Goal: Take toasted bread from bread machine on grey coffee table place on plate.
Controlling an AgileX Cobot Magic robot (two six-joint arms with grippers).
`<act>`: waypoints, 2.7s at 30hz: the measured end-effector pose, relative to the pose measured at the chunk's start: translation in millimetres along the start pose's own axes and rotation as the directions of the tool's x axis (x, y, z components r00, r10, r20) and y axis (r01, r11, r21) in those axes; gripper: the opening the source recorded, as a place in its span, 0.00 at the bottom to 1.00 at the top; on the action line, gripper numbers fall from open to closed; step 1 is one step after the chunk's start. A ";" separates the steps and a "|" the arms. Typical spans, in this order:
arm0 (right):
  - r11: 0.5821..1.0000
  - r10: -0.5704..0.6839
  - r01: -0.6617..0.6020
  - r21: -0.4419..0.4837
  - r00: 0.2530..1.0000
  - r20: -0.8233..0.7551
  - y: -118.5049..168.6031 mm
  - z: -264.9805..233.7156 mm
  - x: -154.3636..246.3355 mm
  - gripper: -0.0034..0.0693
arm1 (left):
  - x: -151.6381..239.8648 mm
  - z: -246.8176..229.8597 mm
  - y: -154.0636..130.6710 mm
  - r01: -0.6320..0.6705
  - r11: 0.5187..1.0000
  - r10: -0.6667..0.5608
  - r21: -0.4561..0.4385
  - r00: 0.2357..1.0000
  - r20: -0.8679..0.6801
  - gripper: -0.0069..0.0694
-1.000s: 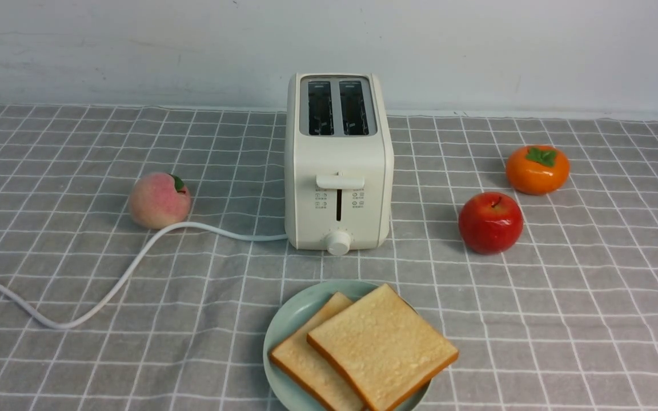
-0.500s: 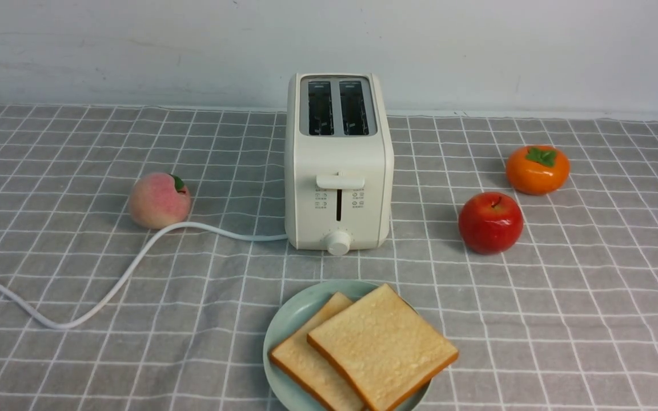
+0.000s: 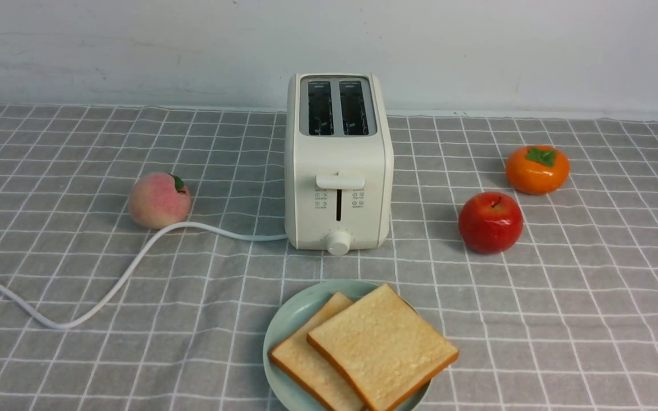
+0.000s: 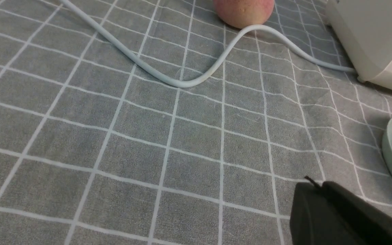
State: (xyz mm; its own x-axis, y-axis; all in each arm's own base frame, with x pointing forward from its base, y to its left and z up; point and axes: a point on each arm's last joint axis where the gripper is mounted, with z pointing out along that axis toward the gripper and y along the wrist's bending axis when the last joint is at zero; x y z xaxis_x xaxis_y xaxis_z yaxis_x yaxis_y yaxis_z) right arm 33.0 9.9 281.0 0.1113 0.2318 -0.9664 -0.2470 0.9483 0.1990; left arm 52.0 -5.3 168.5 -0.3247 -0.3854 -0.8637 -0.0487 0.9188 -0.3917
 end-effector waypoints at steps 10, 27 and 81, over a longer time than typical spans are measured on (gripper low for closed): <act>1.000 0.000 0.000 0.000 1.000 0.000 0.0 0.0 0.0 0.16 | 0.0 0.0 0.0 0.001 1.000 -0.001 0.000 1.000 0.000 0.11; 0.992 -0.121 0.125 0.018 0.984 -0.132 -4.0 0.3 15.6 0.19 | 0.0 0.0 0.0 0.001 1.000 -0.001 0.000 1.000 0.000 0.13; 0.965 -0.028 0.137 0.225 0.902 -0.431 -33.7 -1.3 103.3 0.26 | 0.2 0.0 0.0 0.000 1.000 0.000 0.000 1.000 -0.002 0.20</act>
State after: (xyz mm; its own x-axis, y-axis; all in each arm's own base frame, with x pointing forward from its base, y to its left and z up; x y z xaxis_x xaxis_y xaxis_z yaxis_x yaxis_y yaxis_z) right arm 51.6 1.7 174.3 -0.3079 0.0890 -0.9472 -0.0069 0.9954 0.0958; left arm 51.9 -5.3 168.3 -0.3266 -0.3853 -0.8631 -0.0491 0.9188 -0.3916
